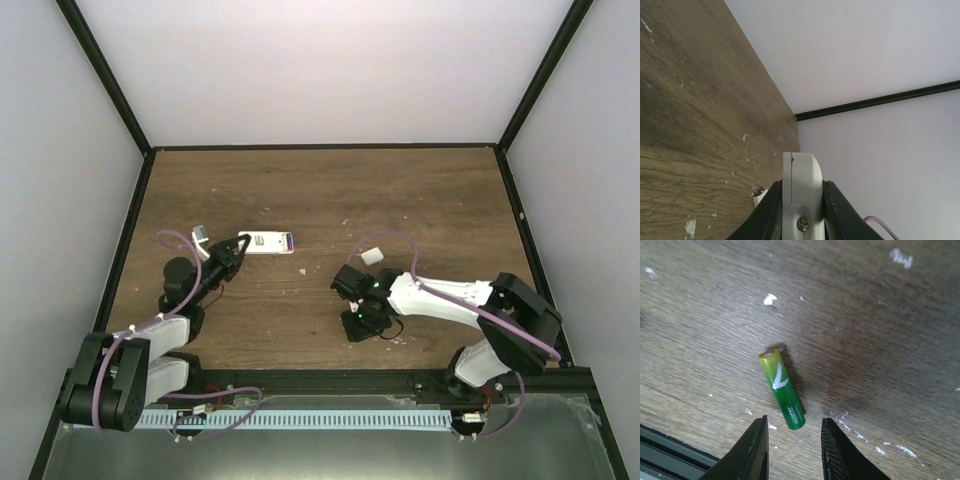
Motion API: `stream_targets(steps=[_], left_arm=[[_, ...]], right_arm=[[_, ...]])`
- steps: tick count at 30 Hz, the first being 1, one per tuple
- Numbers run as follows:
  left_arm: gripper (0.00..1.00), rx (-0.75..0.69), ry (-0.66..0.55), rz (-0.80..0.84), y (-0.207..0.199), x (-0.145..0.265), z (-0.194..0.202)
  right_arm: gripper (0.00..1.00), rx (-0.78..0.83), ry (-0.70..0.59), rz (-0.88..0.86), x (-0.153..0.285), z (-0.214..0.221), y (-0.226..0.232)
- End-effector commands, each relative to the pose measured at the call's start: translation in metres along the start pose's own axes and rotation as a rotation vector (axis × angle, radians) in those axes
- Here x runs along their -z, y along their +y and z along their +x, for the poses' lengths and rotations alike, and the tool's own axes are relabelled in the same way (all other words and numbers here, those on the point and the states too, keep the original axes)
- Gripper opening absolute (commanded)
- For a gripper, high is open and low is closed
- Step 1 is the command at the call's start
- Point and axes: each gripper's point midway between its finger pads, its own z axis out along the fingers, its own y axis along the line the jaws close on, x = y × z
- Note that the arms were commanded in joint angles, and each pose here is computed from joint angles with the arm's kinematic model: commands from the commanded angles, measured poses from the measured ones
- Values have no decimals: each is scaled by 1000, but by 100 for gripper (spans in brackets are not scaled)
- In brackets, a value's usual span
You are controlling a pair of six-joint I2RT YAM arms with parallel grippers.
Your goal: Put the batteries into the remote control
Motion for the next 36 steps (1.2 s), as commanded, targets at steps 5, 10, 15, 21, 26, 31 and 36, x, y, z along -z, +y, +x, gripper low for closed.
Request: stream_targets(steps=[5,10,15,21,26,31,36], left_arm=[[0,-26,-23,62,-9,-4,-4],[0,-37,-37,51,-7,-4,-7],[0,-43,-43,56,-7,-4,-8],[0,-37,-35,64,-7,-5,-6],[0,-38,-31,67,-7,-5,-6],[0,-37,-30,65,-6,-4,-5],[0,-14,-39,107,-14,0,-5]], right_arm=[[20,19,14,55,-11,5,-6],[18,39,22,79,-16,5,-6],[17,58,26,94,-19,3,-5],[20,75,6,114,-16,-5,-4],[18,86,15,115,-18,-6,-3],[9,93,18,112,-16,-5,-2],[1,104,10,115,6,-14,8]])
